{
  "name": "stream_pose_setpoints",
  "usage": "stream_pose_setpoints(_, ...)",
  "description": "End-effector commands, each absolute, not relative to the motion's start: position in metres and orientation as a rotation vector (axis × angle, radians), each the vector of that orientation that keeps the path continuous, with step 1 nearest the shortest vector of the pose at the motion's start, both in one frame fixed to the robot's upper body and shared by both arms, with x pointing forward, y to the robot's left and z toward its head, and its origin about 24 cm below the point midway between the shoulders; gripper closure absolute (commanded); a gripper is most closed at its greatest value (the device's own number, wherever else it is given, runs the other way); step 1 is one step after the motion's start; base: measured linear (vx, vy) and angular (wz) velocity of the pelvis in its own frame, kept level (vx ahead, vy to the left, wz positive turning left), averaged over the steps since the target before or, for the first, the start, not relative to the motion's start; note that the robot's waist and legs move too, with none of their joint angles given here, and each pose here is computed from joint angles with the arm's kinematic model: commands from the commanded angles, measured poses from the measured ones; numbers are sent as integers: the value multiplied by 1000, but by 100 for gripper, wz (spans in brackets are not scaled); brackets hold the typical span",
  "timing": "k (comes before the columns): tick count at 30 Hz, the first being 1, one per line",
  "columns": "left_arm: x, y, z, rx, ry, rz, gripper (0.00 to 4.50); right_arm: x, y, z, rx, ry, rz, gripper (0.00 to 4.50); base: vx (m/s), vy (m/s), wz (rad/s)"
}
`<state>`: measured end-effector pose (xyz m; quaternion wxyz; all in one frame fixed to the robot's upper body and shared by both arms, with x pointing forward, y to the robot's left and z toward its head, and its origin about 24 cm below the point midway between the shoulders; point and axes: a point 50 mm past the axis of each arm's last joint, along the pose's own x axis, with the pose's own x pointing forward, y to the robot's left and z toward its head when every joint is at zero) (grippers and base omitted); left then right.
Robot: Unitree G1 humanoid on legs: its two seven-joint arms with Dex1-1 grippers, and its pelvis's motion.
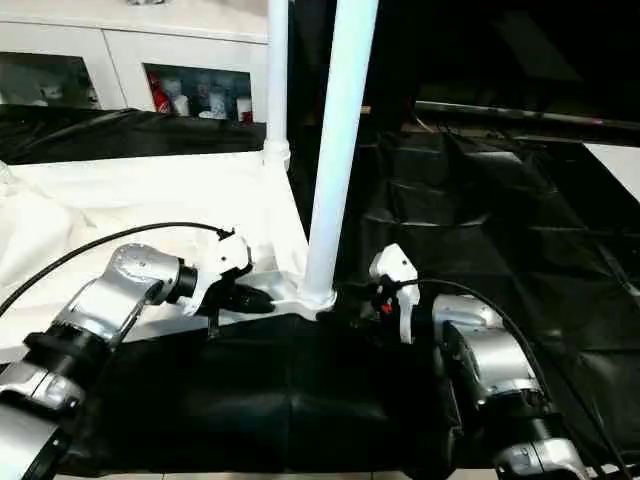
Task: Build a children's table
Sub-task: Rotate leg to tighten
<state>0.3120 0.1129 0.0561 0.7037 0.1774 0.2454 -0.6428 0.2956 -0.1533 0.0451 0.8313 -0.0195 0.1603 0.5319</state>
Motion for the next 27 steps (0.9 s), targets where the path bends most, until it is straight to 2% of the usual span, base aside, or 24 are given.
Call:
stream_pose_setpoints(1, 293, 99, 35, 384, 649, -1562, 450, 298, -149, 49, -72, 325, 1151, 142, 0, 0, 0)
stream_pose_setpoints(4, 293, 99, 35, 390, 648, -1551, 450, 301, -150, 51, -99, 304, 1126, 142, 0, 0, 0)
stream_pose_setpoints(7, 292, 100, 35, 388, 648, -1542, 450, 298, -150, 53, -71, 310, 1168, 142, 0, 0, 0)
stream_pose_setpoints(17, 294, 104, 33, 399, 649, -1492, 450, 296, -154, 51, -75, 323, 1195, 234, 0, 0, 0)
stream_pose_setpoints(21, 296, 103, 33, 393, 640, -1462, 450, 296, -154, 49, -66, 331, 1181, 243, 0, 0, 0)
stream_pose_setpoints(25, 309, 100, 31, 382, 605, -1315, 450, 303, -153, 38, -35, 331, 1010, 246, 0, 0, 0)
stream_pose_setpoints(26, 317, 97, 30, 377, 589, -1226, 450, 309, -153, 30, -19, 338, 862, 248, 0, 0, 0)
stream_pose_setpoints(27, 319, 96, 30, 377, 584, -1200, 450, 311, -153, 27, -17, 344, 823, 249, 0, 0, 0)
